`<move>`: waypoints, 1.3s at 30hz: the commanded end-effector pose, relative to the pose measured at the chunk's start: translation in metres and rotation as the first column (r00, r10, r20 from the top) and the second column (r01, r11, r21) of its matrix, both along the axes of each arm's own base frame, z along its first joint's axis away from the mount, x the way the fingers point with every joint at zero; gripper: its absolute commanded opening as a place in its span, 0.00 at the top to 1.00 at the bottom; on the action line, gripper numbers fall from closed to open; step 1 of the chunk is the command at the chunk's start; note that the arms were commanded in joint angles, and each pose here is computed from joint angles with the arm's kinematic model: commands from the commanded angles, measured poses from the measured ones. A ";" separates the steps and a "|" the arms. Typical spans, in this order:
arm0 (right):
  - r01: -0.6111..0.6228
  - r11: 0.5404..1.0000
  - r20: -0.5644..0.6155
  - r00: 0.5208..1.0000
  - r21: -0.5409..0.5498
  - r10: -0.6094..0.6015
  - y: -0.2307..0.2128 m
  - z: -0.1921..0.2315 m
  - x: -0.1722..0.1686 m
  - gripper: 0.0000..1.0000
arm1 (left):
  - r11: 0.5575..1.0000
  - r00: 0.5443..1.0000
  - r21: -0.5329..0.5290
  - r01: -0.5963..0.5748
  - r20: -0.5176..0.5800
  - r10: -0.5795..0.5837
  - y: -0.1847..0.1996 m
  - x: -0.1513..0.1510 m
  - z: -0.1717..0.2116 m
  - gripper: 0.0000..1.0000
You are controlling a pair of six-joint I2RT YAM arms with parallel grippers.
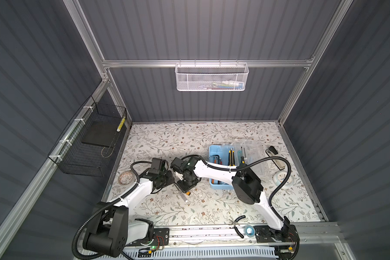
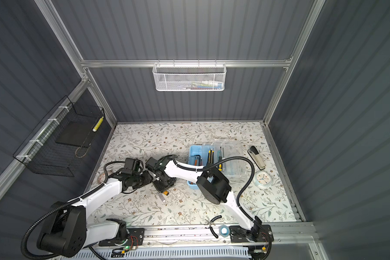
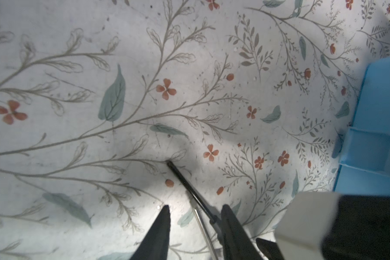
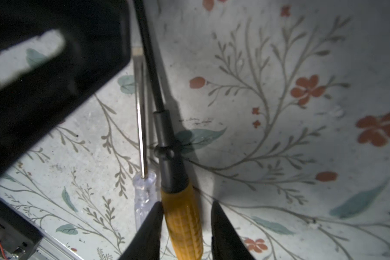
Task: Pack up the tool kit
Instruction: 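Lower the right gripper onto the yellow-handled screwdriver and close it, then lift the yellow-handled screwdriver with the right gripper toward the tray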
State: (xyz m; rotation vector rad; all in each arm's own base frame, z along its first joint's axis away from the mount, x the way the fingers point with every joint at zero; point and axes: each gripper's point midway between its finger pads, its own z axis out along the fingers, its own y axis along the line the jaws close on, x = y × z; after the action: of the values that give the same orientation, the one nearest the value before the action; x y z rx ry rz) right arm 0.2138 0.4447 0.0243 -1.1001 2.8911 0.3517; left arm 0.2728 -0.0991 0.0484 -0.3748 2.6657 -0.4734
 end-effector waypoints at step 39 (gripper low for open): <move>0.148 0.988 0.164 0.975 0.034 -0.152 -0.043 0.055 0.051 1.00 | 1.000 1.000 0.008 -0.013 0.021 0.013 0.001 0.009 -0.001 0.61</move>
State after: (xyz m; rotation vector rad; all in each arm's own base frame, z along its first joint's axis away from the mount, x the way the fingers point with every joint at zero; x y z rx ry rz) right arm 0.2534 0.4092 0.0521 -0.9142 2.8470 0.2765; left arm 0.2775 -0.0983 0.0469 -0.3768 2.6539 -0.4628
